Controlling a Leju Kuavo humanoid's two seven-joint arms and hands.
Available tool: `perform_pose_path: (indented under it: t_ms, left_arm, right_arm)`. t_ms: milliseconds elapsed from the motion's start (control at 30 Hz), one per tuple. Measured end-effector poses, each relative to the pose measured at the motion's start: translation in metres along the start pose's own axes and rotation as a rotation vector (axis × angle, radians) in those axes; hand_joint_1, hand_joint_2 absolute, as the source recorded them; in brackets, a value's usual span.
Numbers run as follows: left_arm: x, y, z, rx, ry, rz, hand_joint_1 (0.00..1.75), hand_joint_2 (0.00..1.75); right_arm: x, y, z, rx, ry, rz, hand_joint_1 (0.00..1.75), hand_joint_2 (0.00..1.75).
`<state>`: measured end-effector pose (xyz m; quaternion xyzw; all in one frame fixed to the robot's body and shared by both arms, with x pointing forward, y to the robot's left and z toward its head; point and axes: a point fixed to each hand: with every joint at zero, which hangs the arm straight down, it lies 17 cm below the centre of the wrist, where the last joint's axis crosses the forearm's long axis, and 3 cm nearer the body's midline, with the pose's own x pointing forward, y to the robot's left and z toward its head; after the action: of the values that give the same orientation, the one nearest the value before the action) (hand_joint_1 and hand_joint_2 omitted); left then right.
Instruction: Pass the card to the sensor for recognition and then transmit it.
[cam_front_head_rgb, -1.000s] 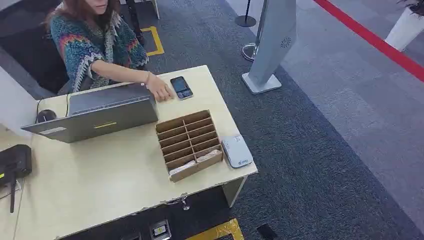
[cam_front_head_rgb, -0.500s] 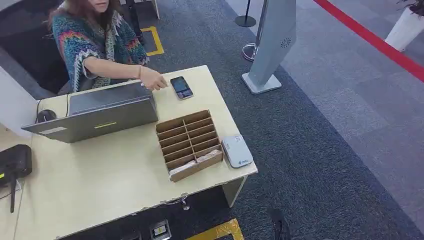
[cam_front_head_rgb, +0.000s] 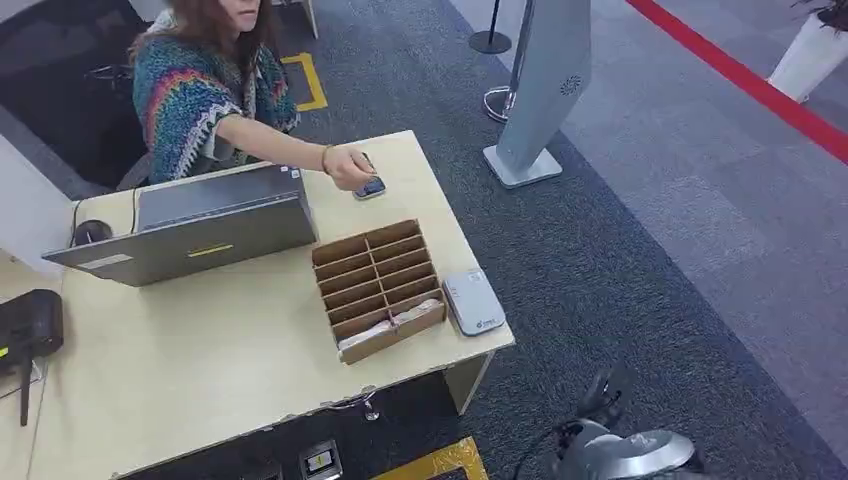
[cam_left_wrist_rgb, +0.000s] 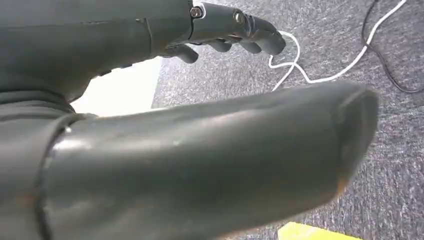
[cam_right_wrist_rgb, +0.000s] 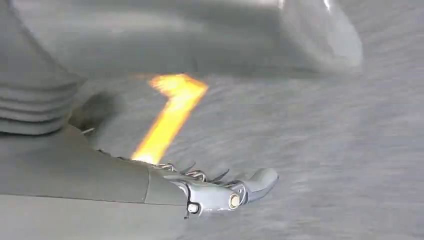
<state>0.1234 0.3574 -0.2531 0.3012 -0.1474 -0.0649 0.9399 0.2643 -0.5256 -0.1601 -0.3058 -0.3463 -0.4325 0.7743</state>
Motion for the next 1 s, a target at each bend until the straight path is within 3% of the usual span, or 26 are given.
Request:
perform_pose_path:
  t_ms: [33,67,133,200,267,300,333,367,467,500,600,767,1000]
  left_arm:
    - [0.001,0.0,0.0,0.001,-0.003,0.003,0.0,0.0]
    - [0.001,0.0,0.0,0.003,-0.006,0.006,0.0,0.0]
    - [0.003,-0.001,0.001,0.004,-0.012,0.012,0.0,0.0]
    - [0.005,-0.002,0.002,0.003,-0.016,0.022,0.0,0.0]
    - [0.006,-0.002,0.002,0.005,-0.018,0.027,0.0,0.0]
    - [0.007,-0.002,0.002,0.006,-0.023,0.027,0.0,0.0]
    - [0.007,-0.002,0.002,0.005,-0.029,0.026,0.0,0.0]
    - [0.007,-0.003,0.003,0.005,-0.034,0.021,0.0,0.0]
    - [0.01,-0.004,0.003,0.006,-0.051,0.003,0.0,0.0]
    - [0.015,-0.003,0.003,0.008,-0.062,0.001,0.0,0.0]
    - [0.024,-0.006,0.005,0.004,-0.078,0.001,0.0,0.0]
    - [0.028,-0.013,0.009,-0.007,-0.105,-0.026,0.0,0.0]
    - [0.031,-0.013,0.01,-0.006,-0.144,-0.066,0.0,0.0]
  right_arm:
    - [0.026,0.006,-0.006,0.0,-0.059,-0.041,0.0,0.0]
    - [0.054,0.012,-0.01,0.002,-0.115,-0.078,0.0,1.75]
    - [0.095,0.022,-0.016,0.003,-0.173,-0.163,0.0,1.75]
    - [0.102,0.014,-0.025,-0.053,-0.1,-0.253,0.0,1.75]
    - [0.07,-0.04,-0.039,-0.239,0.096,-0.38,0.0,1.75]
    - [0.064,-0.08,-0.045,-0.349,0.131,-0.432,0.0,1.75]
    - [0.076,-0.116,-0.049,-0.434,0.096,-0.45,0.0,1.75]
    - [0.114,-0.137,-0.052,-0.464,0.006,-0.452,0.0,1.75]
    - [0.259,-0.117,-0.038,-0.369,-0.314,-0.352,0.0,1.75]
    - [0.305,-0.108,-0.023,-0.338,-0.425,-0.312,0.0,1.75]
    - [0.387,-0.071,0.035,-0.251,-0.679,-0.241,0.0,1.75]
    - [0.473,-0.023,0.151,-0.181,-1.084,-0.104,0.0,1.75]
    - [0.53,0.018,0.3,-0.213,-1.496,0.052,0.0,1.75]
